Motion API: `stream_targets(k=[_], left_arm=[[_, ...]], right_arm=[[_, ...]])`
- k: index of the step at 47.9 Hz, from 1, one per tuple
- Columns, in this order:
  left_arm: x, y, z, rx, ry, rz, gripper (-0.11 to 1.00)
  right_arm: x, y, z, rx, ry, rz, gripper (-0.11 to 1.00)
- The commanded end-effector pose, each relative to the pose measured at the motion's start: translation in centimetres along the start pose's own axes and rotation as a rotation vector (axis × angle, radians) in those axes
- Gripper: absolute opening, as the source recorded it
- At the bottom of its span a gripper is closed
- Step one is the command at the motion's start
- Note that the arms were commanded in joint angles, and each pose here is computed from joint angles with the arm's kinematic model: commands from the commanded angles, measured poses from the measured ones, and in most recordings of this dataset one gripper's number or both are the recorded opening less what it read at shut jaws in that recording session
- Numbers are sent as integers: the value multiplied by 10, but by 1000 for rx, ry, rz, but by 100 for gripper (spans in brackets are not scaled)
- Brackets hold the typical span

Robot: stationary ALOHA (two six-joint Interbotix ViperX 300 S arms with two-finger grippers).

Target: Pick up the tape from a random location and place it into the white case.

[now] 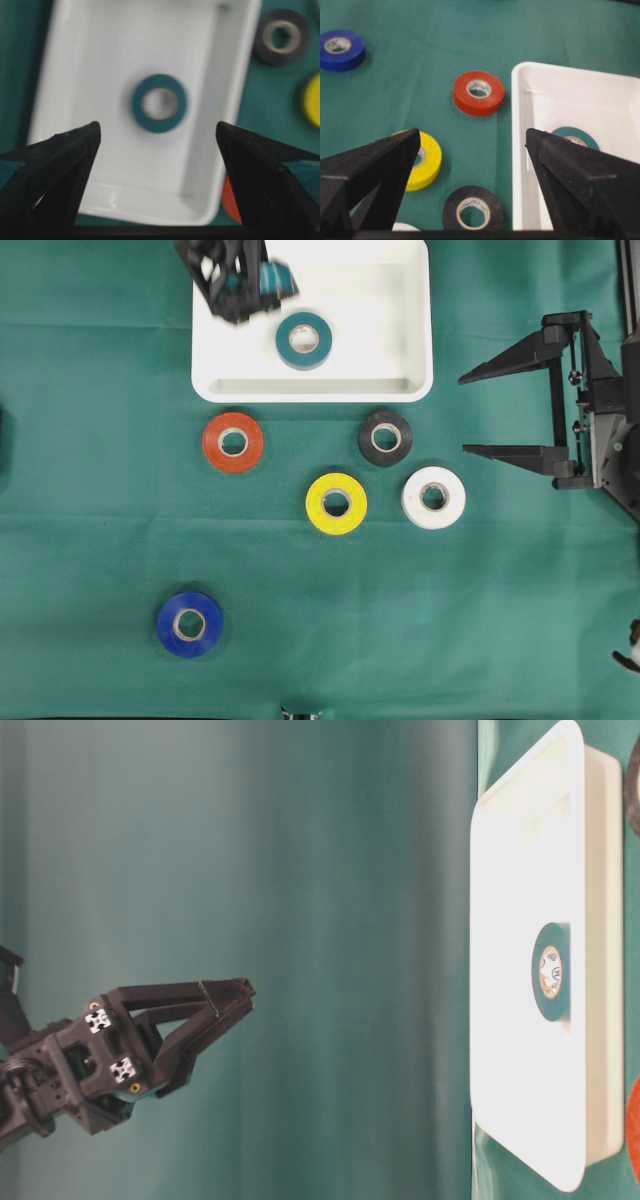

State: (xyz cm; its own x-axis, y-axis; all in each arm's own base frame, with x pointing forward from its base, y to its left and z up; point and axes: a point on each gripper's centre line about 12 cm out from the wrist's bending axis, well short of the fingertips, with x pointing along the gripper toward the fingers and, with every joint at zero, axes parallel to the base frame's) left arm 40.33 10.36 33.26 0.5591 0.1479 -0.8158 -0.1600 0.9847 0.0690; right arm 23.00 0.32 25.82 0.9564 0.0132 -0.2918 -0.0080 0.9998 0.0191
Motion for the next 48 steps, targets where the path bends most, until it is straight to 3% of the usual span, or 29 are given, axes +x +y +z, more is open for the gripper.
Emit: stream_targets(k=[1,10,20,38,48], left_arm=[[-19,-18,7,36,-55,-20,100],[-19,-68,4,127,-60,-94,100],[-22,-112,4,186,-93,-159,100],[-34,-108,-6,183,-102,-157,99],[-57,-102,-25,174,-182,-159,99]], right_arm=[[0,0,12,2,-32,1,92],[0,1,14,0,-34,2,92],[0,1,13,1,-26,2,92],[0,1,15,1,-26,2,92],[-3,1,17,1,-21,2,92]])
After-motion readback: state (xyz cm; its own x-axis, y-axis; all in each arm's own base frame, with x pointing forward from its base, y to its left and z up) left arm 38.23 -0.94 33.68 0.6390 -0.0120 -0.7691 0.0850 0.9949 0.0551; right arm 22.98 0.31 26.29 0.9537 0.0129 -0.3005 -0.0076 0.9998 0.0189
